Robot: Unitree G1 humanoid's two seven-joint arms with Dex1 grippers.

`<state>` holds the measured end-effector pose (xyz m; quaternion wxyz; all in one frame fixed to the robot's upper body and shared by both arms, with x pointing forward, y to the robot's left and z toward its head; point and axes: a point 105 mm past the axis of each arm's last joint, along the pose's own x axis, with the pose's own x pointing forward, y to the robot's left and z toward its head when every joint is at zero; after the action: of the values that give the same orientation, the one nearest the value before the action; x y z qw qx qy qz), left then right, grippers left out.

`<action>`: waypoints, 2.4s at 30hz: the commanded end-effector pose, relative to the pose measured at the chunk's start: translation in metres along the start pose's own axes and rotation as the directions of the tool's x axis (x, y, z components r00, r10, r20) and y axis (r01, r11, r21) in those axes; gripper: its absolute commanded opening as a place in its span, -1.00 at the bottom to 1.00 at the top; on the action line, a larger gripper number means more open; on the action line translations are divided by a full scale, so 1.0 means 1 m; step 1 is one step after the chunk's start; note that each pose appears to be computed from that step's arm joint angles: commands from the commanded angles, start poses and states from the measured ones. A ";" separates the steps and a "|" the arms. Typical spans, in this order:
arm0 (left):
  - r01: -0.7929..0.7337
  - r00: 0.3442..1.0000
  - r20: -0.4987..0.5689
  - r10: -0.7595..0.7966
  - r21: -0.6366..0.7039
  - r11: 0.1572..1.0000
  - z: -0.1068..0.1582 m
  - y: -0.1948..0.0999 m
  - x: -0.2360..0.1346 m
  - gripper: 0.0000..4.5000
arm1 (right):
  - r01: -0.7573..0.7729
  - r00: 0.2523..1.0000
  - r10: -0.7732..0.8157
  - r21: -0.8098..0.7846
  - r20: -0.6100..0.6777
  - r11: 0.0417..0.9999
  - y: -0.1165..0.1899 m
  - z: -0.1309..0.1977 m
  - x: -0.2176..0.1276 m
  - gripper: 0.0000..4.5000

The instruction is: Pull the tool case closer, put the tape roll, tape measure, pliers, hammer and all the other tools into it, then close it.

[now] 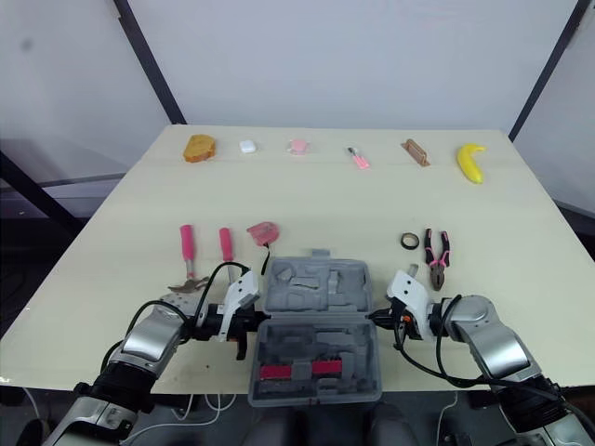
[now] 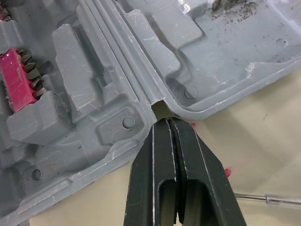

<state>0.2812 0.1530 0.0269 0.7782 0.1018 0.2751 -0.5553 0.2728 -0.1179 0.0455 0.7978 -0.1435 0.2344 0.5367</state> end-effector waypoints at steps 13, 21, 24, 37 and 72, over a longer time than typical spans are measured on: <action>-0.008 0.997 -0.073 0.006 -0.018 1.000 -0.013 0.003 -0.019 -0.98 | 0.001 1.000 0.000 -0.021 0.028 1.000 0.001 0.006 -0.001 -1.00; 0.008 0.998 -0.064 -0.009 -0.014 1.000 -0.011 0.000 -0.011 -0.98 | -0.003 1.000 0.003 -0.017 0.031 1.000 0.002 0.006 0.000 -1.00; 0.018 0.998 -0.065 -0.018 -0.012 1.000 -0.012 -0.001 -0.008 -0.98 | -0.004 1.000 0.005 -0.014 0.030 1.000 0.002 0.005 0.000 -1.00; 0.056 0.996 -0.066 -0.055 0.004 0.998 -0.009 -0.010 0.001 -0.98 | -0.031 1.000 0.031 0.018 0.006 0.999 0.011 -0.003 -0.002 -1.00; 0.145 0.983 -0.113 -0.144 0.001 0.989 -0.014 -0.034 0.004 -0.98 | -0.103 0.994 0.106 0.089 -0.037 0.991 0.027 -0.014 -0.007 -1.00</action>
<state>0.2597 0.1524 0.0265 0.7421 0.1218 0.3081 -0.5827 0.2510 -0.1312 0.0332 0.7838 -0.1195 0.2906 0.5357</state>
